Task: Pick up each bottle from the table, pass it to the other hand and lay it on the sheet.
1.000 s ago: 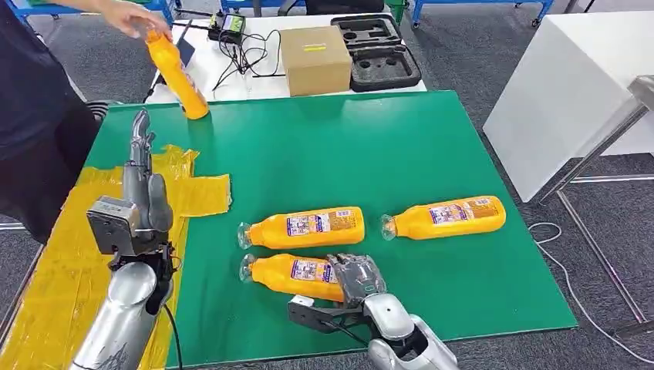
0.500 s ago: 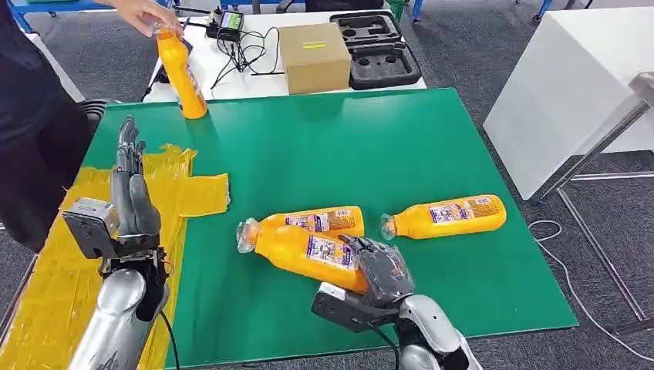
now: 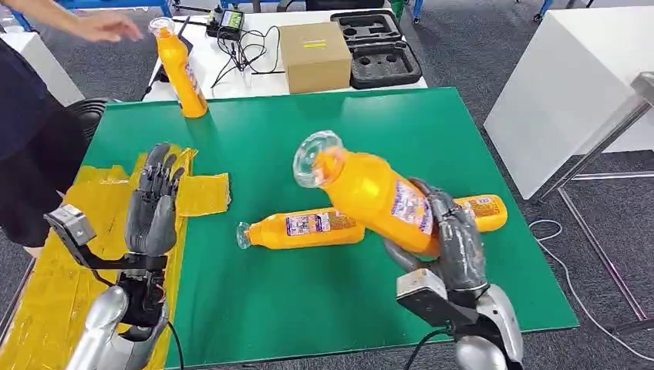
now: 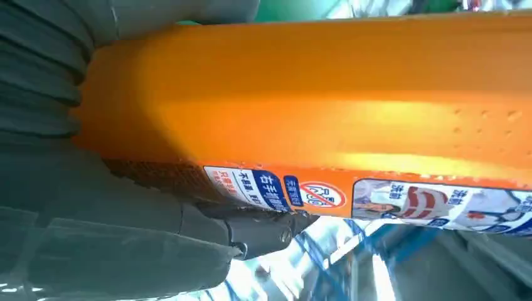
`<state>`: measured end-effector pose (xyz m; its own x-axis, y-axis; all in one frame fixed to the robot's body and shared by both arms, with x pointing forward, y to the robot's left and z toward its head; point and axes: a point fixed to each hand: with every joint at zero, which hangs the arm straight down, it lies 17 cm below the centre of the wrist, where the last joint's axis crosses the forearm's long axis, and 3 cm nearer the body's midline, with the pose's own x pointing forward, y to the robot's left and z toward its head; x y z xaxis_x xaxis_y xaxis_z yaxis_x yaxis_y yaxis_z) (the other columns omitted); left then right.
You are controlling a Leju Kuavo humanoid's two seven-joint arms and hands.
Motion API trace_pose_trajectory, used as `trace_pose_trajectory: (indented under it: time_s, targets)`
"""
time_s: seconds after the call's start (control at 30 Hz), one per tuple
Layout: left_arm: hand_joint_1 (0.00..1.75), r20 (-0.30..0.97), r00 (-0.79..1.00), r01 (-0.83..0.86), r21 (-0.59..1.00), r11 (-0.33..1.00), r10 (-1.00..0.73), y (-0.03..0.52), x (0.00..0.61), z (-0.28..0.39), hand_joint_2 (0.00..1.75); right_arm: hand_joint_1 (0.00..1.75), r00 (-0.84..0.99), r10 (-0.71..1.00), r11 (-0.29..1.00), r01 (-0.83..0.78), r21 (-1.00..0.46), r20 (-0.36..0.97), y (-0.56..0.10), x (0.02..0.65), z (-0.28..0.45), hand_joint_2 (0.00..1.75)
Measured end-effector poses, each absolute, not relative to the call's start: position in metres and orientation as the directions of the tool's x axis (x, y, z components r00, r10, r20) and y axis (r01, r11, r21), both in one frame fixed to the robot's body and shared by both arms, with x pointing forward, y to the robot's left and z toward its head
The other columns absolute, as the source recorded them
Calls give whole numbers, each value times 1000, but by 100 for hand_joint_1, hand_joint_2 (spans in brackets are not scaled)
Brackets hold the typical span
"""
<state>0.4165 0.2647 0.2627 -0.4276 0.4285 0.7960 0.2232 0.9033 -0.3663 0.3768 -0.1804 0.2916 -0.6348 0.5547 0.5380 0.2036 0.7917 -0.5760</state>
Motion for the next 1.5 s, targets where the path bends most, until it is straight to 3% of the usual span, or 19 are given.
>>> trace_pose_trajectory:
  time_s: [0.37, 0.83, 1.2, 1.5]
  targets:
    - [0, 752, -265, 429, -469, 772, 604, 217, 397, 252, 175, 175, -607, 630, 755, 334, -565, 483, -205, 416, 325, 175]
    - [0, 726, -249, 458, -495, 738, 641, 203, 396, 259, 175, 175, -557, 631, 752, 267, -603, 540, -181, 472, 328, 175]
    - [0, 683, -275, 453, -529, 717, 677, 202, 417, 283, 175, 175, -601, 566, 743, 76, -665, 564, -61, 469, 309, 175]
    - [0, 638, -226, 490, -579, 652, 736, 199, 416, 288, 175, 175, -645, 558, 696, 20, -718, 522, -4, 449, 305, 175]
